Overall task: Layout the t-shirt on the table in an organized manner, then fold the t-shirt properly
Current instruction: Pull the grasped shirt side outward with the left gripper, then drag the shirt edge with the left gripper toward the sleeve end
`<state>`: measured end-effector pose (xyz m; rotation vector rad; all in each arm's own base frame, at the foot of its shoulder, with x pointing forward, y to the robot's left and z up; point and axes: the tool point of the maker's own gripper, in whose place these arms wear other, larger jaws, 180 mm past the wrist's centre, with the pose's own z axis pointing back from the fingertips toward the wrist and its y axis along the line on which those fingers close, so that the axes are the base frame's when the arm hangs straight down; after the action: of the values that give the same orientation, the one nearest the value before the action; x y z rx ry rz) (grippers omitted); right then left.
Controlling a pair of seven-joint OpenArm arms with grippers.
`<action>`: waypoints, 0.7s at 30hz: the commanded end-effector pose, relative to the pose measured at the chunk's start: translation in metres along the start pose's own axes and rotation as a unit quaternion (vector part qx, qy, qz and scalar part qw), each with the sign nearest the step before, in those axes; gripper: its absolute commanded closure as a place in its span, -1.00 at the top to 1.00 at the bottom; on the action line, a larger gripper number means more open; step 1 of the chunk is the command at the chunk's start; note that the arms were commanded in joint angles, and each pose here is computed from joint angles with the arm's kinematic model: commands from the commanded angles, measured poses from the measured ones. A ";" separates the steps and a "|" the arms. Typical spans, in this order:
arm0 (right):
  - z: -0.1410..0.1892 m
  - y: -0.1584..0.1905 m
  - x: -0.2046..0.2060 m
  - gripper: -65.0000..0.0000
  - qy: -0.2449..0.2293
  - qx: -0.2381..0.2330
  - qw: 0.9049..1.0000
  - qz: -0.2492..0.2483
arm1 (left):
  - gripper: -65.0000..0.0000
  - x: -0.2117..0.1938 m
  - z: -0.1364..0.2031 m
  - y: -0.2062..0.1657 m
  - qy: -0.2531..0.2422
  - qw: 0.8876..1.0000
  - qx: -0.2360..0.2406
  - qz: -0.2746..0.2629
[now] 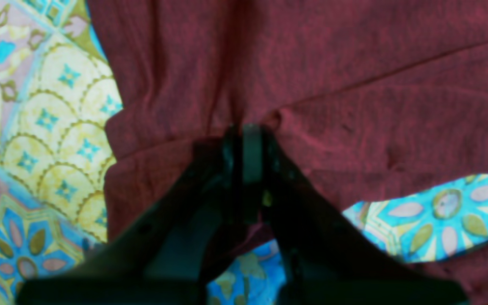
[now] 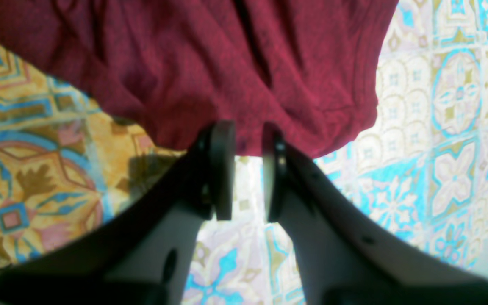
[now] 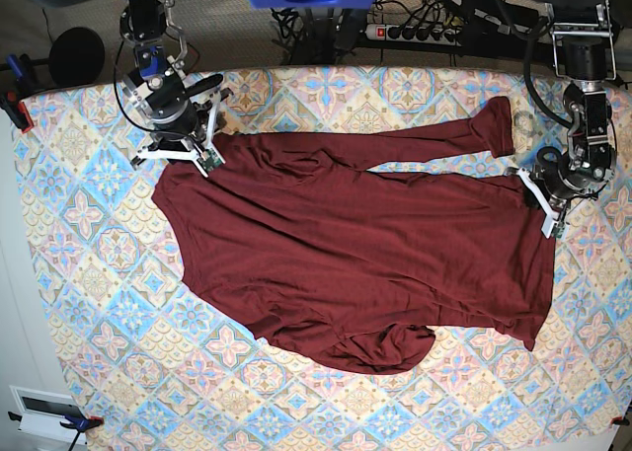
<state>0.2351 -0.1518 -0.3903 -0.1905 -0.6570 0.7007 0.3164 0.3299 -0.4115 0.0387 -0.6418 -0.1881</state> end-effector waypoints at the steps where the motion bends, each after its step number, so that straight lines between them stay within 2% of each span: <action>1: 0.003 -0.009 0.009 -0.67 -0.017 -0.012 1.000 0.001 | -0.96 0.012 0.008 0.012 -0.014 1.000 0.012 -0.006; 4: 0.003 -0.008 0.008 -0.67 -0.016 -0.012 1.000 0.001 | -1.00 0.006 0.022 0.014 -0.011 0.999 0.013 -0.036; 7: 0.003 -0.009 0.009 -0.67 -0.017 -0.013 1.000 0.001 | -1.00 0.007 0.041 -0.005 -0.027 0.998 -0.015 -0.059; 13: 0.003 -0.009 0.009 -0.67 -0.017 -0.012 1.000 0.001 | -1.00 -0.008 0.066 -0.030 -0.019 0.993 -0.046 -0.107; 21: 0.003 -0.008 0.009 -0.67 -0.017 -0.012 1.000 0.002 | -1.00 -0.061 0.084 -0.041 0.031 0.992 -0.058 -0.110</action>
<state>0.2356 -0.1522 -0.3900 -0.1917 -0.6585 0.7015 0.2002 0.2996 -0.3963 -0.0120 -0.5225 -0.4202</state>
